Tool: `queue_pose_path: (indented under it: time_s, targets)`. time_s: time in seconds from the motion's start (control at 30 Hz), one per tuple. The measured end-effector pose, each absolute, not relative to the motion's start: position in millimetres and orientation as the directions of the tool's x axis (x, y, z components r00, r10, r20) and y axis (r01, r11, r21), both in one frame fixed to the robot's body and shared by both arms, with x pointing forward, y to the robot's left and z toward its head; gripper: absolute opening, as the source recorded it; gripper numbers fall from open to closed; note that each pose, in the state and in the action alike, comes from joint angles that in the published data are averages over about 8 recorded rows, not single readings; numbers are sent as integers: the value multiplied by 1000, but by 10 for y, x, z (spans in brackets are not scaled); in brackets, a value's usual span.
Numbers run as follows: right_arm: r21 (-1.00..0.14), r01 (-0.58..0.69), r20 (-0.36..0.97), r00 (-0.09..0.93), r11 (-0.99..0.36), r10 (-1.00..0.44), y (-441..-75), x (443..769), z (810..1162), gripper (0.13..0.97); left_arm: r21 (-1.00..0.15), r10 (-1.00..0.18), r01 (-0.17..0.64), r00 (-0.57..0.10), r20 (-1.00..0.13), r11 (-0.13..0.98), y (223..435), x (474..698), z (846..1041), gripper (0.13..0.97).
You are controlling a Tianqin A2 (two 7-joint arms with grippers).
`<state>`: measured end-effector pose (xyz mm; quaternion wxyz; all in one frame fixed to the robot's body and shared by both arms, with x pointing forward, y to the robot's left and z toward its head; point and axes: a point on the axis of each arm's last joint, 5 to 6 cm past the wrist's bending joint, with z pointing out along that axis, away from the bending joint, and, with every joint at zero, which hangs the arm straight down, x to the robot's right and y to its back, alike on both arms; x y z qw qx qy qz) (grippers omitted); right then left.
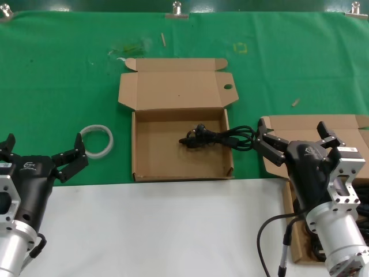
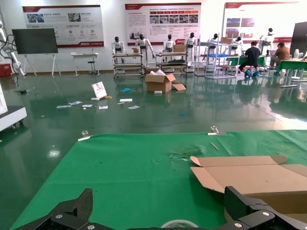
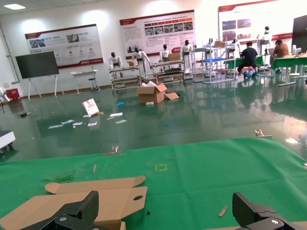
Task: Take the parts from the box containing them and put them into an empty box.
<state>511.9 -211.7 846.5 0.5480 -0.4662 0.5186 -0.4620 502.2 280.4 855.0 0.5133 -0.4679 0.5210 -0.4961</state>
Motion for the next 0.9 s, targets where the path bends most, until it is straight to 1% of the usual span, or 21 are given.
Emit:
queue_pose_path:
  time_s: [0.9]
  targets:
    - [-990, 23, -138, 35, 139, -990, -2117, 5119, 8465, 966, -997, -997, 22, -35, -71, 70, 2804, 5022, 8550, 965]
